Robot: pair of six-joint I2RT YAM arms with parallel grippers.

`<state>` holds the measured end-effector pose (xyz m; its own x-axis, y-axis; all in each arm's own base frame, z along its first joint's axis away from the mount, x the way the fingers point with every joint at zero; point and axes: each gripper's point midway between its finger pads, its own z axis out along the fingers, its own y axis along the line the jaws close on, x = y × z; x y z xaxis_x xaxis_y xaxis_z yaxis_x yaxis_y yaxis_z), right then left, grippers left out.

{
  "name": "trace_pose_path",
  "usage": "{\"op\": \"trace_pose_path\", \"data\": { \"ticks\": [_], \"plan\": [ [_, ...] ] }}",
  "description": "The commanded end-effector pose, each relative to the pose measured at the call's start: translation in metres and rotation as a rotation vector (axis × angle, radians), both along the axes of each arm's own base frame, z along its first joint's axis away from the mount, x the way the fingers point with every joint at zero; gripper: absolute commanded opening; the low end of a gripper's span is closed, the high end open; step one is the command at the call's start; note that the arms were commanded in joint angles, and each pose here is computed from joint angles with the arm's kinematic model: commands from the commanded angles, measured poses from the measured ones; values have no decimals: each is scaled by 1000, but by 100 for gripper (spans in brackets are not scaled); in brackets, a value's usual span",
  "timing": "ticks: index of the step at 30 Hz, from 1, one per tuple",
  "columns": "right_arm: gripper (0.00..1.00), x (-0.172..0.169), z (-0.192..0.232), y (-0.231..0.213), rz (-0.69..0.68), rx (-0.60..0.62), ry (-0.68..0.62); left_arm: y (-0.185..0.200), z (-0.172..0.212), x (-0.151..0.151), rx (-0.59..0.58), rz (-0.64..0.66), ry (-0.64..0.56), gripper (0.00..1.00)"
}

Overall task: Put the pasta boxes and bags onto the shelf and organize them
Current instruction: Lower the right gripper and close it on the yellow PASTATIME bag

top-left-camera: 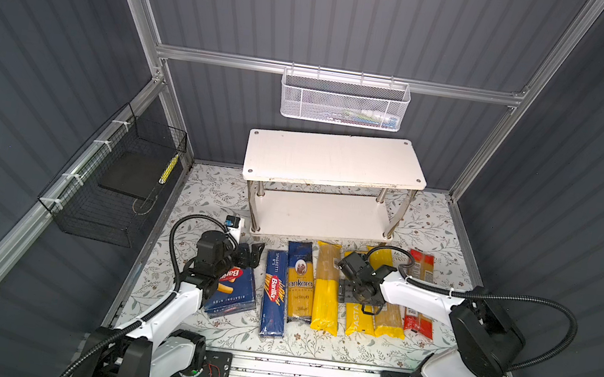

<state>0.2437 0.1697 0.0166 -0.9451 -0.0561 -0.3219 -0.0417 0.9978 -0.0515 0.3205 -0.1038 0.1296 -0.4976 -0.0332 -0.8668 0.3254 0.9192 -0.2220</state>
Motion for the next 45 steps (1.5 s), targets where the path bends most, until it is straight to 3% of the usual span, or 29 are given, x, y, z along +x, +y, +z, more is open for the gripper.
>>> {"op": "trace_pose_path", "data": {
  "ticks": [1, 10, 18, 31, 45],
  "plan": [
    [91, -8, -16, -10, -5, -55, 33, -2, 5, 1, 8, -20, -14, 100],
    [76, -19, -29, -21, -7, -124, 103, -2, 2, 3, 12, -19, 1, 100],
    [62, -16, -21, -25, -13, -136, 72, -1, 4, 2, 11, -14, -6, 100],
    [39, -19, -19, -23, -8, -60, 24, 1, 3, 3, 14, -3, -5, 100],
    [23, -9, 12, -9, -28, 86, -90, 0, 3, 3, 13, -4, -4, 100]
  ]
}}
